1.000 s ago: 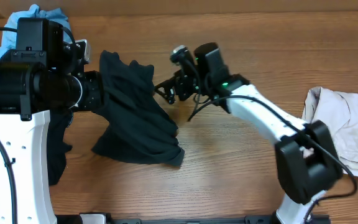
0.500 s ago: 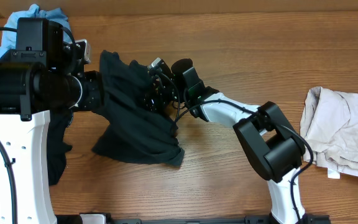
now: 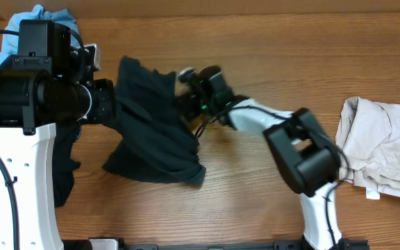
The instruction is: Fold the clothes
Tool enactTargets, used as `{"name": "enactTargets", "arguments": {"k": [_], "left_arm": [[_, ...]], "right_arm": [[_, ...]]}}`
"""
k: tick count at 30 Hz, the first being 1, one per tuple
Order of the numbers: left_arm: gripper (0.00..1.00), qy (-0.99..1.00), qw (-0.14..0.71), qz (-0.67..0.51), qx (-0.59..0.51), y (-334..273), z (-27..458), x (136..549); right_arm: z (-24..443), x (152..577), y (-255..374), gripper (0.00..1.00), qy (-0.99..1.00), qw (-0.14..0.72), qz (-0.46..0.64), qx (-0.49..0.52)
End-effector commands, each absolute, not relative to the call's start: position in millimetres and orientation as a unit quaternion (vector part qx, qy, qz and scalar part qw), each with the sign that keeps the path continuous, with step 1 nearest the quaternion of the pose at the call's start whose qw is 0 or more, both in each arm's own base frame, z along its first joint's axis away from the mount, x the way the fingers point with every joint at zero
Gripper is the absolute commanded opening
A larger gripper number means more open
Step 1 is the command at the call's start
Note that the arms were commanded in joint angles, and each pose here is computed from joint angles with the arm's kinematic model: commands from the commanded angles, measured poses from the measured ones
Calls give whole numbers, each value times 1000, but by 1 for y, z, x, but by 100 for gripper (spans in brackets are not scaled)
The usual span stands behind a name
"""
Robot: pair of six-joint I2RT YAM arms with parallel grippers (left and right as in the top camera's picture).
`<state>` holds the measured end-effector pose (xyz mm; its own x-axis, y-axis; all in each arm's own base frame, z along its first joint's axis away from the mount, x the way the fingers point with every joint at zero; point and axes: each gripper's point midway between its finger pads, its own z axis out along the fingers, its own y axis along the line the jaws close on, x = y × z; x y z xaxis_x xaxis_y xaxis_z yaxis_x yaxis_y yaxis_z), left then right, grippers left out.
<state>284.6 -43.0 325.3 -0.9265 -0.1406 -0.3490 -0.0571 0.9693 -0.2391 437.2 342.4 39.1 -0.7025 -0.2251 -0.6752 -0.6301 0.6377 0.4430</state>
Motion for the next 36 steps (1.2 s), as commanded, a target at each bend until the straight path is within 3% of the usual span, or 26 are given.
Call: {"name": "enactTargets", "arguments": {"k": [1, 6, 9, 13, 23, 31, 32, 33, 34, 36], "left_arm": [[4, 970, 228, -70, -49, -27, 334, 295], [4, 931, 360, -29, -60, -9, 371, 349], [4, 876, 476, -11, -73, 1, 419, 389], [4, 842, 534, -18, -73, 0, 447, 407], [4, 916, 394, -62, -46, -21, 384, 366], [4, 924, 374, -58, -48, -20, 376, 359], [4, 926, 369, -58, -48, -20, 374, 357], [4, 929, 363, -57, -48, -20, 372, 355], [4, 931, 356, -57, -49, -20, 369, 353], [4, 935, 346, -56, -50, -20, 365, 349]], "right_arm": [[187, 503, 242, 4, 846, 430, 273, -158], [336, 505, 71, 4, 834, 517, 188, -30], [367, 482, 1, 4, 843, 515, 153, 33], [336, 458, -22, 4, 881, 443, 145, 76], [288, 413, -28, 4, 931, 321, 127, 119], [279, 408, -36, 12, 938, 304, 104, 131], [278, 408, -38, 17, 939, 303, 98, 133], [277, 407, -40, 50, 939, 302, 91, 135], [277, 406, -40, 55, 940, 299, 92, 135], [271, 397, -35, 56, 947, 277, 100, 132]]}}
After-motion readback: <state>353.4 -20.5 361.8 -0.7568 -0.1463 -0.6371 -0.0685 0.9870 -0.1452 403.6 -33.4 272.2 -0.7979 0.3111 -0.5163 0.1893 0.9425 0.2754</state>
